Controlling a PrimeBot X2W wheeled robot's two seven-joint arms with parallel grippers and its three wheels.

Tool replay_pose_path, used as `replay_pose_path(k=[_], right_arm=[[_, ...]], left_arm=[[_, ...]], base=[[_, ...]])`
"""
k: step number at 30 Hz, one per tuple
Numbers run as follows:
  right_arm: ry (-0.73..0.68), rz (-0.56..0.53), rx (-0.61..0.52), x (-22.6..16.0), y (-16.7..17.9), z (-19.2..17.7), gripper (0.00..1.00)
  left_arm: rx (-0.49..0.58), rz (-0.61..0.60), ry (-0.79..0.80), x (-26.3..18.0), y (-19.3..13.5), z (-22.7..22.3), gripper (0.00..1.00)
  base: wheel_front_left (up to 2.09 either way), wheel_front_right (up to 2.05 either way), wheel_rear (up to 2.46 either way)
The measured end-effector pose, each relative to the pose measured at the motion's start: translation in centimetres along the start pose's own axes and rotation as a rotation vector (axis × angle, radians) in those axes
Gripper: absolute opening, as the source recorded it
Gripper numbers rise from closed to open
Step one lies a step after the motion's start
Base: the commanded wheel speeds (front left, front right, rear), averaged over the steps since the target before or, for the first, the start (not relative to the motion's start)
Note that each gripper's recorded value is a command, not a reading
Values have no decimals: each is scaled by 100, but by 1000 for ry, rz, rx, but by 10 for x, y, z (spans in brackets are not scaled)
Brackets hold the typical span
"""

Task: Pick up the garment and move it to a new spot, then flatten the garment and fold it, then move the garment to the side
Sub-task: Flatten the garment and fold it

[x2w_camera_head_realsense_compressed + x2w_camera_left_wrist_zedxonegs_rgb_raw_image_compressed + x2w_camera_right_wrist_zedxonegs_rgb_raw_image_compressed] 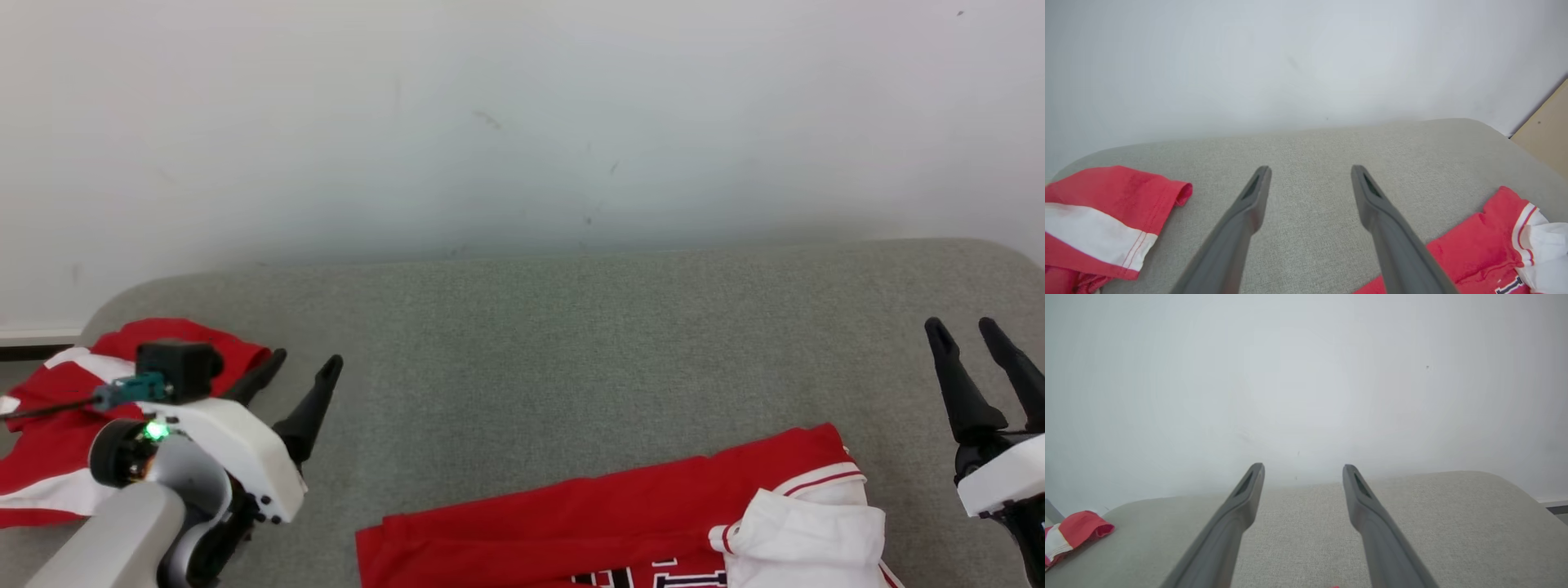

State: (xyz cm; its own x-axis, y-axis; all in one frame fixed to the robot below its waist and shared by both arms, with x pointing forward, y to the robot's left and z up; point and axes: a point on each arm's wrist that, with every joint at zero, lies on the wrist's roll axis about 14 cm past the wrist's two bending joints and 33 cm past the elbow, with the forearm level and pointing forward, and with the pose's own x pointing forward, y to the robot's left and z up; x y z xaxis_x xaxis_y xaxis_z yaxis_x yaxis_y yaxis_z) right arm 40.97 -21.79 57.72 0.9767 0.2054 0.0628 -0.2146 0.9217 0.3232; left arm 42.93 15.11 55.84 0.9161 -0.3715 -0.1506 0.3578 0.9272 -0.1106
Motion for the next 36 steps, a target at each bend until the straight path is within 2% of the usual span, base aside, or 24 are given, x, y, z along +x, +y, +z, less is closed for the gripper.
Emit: replay_pose_path(k=[7,12,15,23,29,32,36], right_arm=[[-186,-31,-52,-12,6,16,100],[-205,-81,-36,-29,3,-1,100],[-197,-107,-25,-40,3,-14,100],[-135,-153,-6,-56,0,-48,100],[-72,-168,-10,-56,-7,-64,100],[-11,-181,-15,-53,-14,-74,100],[140,-209,-4,-51,-24,-102,100]], left_arm=[[22,124,-207,-19,13,19,100],[17,192,-308,-37,17,18,100],[-26,246,-325,-48,18,6,100],[-93,341,-341,-65,14,-17,100],[-123,340,-333,-64,13,-30,100],[-116,332,-330,-64,12,-33,100],[-123,327,-330,-61,12,-35,100]], base=[[0,0,0],[0,0,0],[0,0,0],[0,0,0],[0,0,0],[0,0,0],[0,0,0]])
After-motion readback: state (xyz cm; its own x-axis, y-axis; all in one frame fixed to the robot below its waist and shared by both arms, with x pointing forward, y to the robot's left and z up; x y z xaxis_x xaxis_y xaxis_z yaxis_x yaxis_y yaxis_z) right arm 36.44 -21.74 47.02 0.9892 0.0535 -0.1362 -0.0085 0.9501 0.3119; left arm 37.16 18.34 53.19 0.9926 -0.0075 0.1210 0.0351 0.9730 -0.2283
